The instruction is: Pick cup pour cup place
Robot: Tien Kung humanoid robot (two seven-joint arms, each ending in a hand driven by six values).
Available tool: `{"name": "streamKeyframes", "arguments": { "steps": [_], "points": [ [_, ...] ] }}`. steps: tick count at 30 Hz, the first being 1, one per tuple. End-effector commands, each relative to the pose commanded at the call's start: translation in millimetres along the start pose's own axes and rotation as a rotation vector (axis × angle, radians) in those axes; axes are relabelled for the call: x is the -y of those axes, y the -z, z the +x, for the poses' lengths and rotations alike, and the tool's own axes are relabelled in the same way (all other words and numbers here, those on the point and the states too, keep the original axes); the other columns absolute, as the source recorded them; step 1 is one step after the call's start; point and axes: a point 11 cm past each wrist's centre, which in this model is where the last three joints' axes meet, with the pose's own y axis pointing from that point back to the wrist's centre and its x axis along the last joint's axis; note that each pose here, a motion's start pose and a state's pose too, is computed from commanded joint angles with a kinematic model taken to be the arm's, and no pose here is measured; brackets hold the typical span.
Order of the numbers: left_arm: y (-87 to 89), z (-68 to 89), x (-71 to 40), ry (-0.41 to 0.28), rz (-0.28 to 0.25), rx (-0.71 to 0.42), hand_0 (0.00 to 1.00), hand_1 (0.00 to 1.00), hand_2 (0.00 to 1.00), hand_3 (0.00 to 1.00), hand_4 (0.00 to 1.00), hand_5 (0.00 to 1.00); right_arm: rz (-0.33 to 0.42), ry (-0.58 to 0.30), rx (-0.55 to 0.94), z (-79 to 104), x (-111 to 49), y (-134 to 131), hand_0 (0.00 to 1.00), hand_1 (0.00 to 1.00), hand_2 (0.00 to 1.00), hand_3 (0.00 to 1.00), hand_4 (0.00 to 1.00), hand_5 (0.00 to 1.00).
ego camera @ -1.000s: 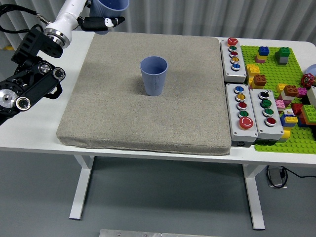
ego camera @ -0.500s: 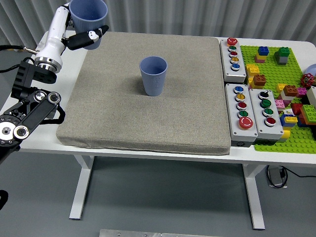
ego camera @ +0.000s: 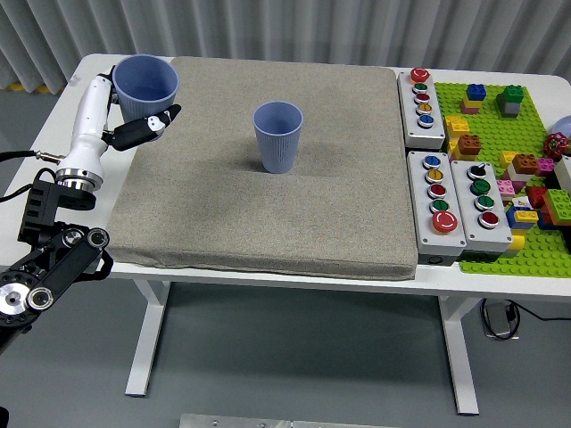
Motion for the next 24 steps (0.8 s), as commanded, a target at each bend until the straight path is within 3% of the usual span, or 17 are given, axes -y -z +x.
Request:
{"name": "streamKeyframes", "arguments": {
  "steps": [6, 12, 19, 24],
  "points": [
    [22.6, -2.9, -17.7, -0.019, 0.053, -0.01, 0.428, 0.481, 0.535, 0.537, 0.746, 0.213, -0.002, -0.001, -0.002, -0.1, 0.2, -1.2, 0.694, 0.663, 0.612, 0.612, 0.002, 0.33],
    [30.2, -21.2, -32.7, -0.004, 0.093, -0.051, 0.429, 0.482, 0.536, 0.538, 0.743, 0.209, 0.001, -0.001, -0.006, -0.3, -0.1, 0.4, 0.693, 0.663, 0.612, 0.612, 0.002, 0.33],
    [26.3, -44.5, -40.1, 0.015, 0.11, -0.109, 0.43, 0.481, 0.536, 0.538, 0.743, 0.217, 0.001, -0.001, -0.01, -0.9, -0.4, 0.8, 0.693, 0.663, 0.613, 0.612, 0.002, 0.332],
    [28.2, -49.7, -42.6, 0.005, 0.128, -0.144, 0.431, 0.481, 0.536, 0.538, 0.74, 0.22, 0.001, -0.001, -0.011, -1.0, -0.4, 0.8, 0.693, 0.663, 0.612, 0.612, 0.002, 0.335]
  ]
}}
